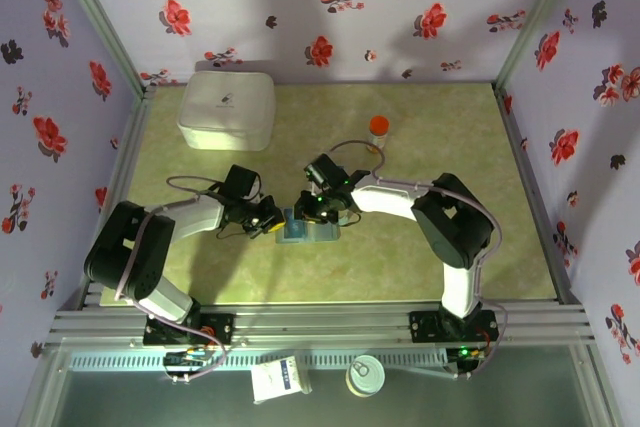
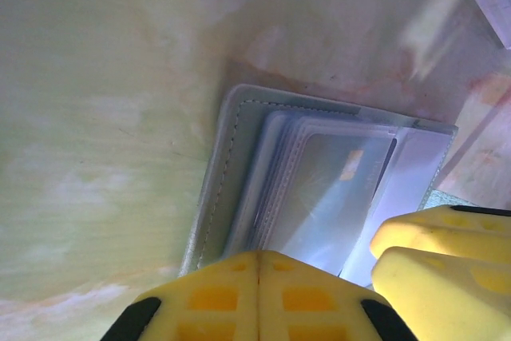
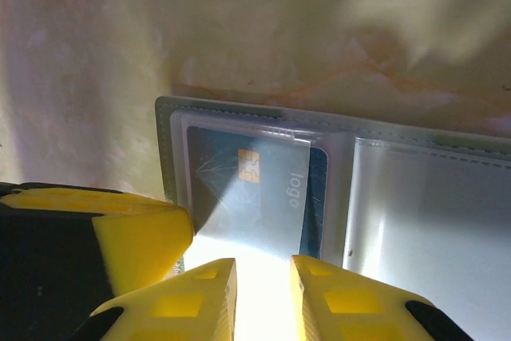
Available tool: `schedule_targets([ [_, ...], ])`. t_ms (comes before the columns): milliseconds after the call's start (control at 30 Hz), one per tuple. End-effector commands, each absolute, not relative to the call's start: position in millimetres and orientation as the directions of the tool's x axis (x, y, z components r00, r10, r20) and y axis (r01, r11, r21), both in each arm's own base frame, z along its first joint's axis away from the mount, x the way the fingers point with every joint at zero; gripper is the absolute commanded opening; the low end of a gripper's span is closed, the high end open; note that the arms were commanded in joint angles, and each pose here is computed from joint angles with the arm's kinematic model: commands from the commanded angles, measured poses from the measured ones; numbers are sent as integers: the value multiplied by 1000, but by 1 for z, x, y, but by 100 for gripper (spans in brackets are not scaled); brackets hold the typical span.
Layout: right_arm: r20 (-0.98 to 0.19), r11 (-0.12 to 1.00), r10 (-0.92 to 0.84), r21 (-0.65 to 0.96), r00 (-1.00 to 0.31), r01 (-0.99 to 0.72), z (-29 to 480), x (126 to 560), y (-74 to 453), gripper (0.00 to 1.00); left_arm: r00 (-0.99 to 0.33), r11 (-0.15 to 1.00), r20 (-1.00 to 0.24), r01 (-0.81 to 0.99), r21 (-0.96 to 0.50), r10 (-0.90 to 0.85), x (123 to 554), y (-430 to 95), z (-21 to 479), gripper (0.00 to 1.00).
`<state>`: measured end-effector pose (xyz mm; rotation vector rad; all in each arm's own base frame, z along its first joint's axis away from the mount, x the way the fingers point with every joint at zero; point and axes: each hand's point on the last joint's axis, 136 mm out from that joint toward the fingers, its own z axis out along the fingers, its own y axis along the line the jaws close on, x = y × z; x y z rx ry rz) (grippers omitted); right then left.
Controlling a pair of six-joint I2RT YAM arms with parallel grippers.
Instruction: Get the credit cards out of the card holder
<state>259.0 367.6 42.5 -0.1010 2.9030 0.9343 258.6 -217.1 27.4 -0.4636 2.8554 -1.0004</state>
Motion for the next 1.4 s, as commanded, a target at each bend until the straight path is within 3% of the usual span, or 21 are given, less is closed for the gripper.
schedule_targets([
  [0,-79,810,-38,582,-996,-77,32,254,370,24,-955,750,28,-250,-612,-295,255,-215,22,5],
  [533,-102,872,-52,481,-993,-95,25,253,348,24,-954,752,28,-252,-609,-297,256,-215,22,5],
  [1367,-166,837,-33,534,-986,-118,55,256,347,25,-964,762,-18,-197,-617,-264,262,-231,46,5],
])
